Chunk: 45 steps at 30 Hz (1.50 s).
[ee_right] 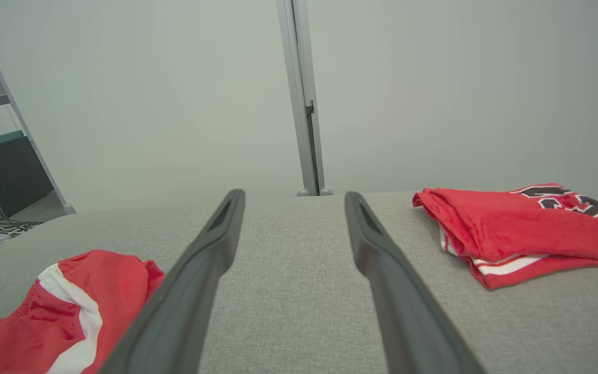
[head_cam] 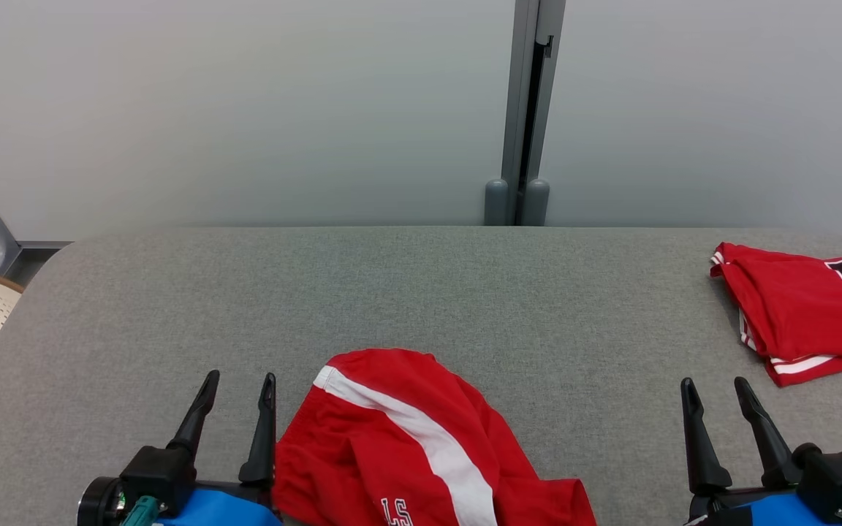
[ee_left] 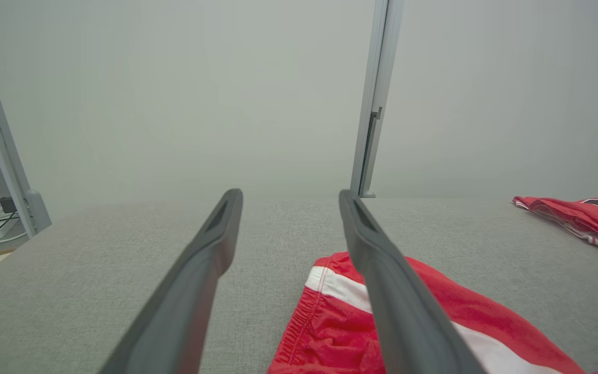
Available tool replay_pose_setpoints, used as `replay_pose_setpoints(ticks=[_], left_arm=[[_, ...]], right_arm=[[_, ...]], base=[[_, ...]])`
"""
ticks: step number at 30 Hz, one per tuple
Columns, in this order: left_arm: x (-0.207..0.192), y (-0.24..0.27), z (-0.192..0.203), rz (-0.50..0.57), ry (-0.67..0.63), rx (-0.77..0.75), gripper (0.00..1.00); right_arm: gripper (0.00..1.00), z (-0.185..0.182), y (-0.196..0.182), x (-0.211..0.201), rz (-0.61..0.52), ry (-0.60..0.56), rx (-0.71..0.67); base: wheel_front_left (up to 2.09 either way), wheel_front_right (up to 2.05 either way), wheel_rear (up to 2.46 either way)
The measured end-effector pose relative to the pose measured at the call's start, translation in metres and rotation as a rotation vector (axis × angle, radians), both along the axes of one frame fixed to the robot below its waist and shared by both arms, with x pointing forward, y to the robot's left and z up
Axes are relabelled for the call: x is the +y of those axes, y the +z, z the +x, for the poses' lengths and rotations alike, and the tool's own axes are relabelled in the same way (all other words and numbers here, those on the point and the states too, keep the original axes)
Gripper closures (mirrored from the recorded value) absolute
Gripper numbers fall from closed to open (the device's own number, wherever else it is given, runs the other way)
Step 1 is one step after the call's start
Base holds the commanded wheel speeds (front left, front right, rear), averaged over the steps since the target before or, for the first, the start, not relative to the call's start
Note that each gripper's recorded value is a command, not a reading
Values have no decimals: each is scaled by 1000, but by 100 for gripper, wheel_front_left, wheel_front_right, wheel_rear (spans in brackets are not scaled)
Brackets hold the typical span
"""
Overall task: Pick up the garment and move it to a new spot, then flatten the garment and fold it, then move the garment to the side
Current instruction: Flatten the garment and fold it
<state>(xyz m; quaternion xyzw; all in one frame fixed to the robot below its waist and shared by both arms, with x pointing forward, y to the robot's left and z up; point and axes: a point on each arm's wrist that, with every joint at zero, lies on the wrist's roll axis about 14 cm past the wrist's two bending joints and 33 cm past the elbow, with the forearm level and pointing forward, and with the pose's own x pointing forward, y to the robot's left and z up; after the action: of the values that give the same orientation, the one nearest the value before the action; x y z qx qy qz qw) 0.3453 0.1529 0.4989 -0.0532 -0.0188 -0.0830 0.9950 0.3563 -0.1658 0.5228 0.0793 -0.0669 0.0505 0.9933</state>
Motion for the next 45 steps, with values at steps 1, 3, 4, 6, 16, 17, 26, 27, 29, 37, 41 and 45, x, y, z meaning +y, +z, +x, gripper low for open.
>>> replay_pose_setpoints(ticks=[1,3,4,6,16,17,26,27,29,37,41,45], left_arm=[[3,3,-1,3,13,-12,0],[11,6,-4,12,39,-26,0],[16,7,-5,23,54,-30,0],[25,7,-8,36,82,-34,0],[35,6,-14,56,119,-36,0],[35,6,-14,56,117,-37,0],[32,3,-16,48,111,-32,0],[33,3,-16,46,116,-31,0],[35,2,-18,46,121,-28,0],[42,-2,-25,36,150,-17,0],[45,-4,-28,35,161,-9,0],[46,-6,-29,31,170,-3,0]], right_arm=[[0,-1,-1,0,5,-1,3],[0,-2,-2,-1,8,-4,6],[0,-2,-3,-2,9,-4,8],[0,-5,-7,-3,10,-9,20],[0,-10,-14,-8,10,-23,40],[0,-10,-14,-7,10,-18,43],[0,-20,-41,75,-8,229,134],[0,-22,-45,87,-8,267,151],[0,-29,-55,109,-13,340,188],[0,-51,-93,162,-55,531,340],[0,-54,-113,168,-88,567,409],[100,-56,-124,175,-104,600,454]], base=[[0,0,0],[0,0,0],[0,0,0],[0,0,0],[0,0,0],[0,0,0],[0,0,0],[0,0,0],[0,0,0],[0,0,0],[0,0,0],[0,0,0]])
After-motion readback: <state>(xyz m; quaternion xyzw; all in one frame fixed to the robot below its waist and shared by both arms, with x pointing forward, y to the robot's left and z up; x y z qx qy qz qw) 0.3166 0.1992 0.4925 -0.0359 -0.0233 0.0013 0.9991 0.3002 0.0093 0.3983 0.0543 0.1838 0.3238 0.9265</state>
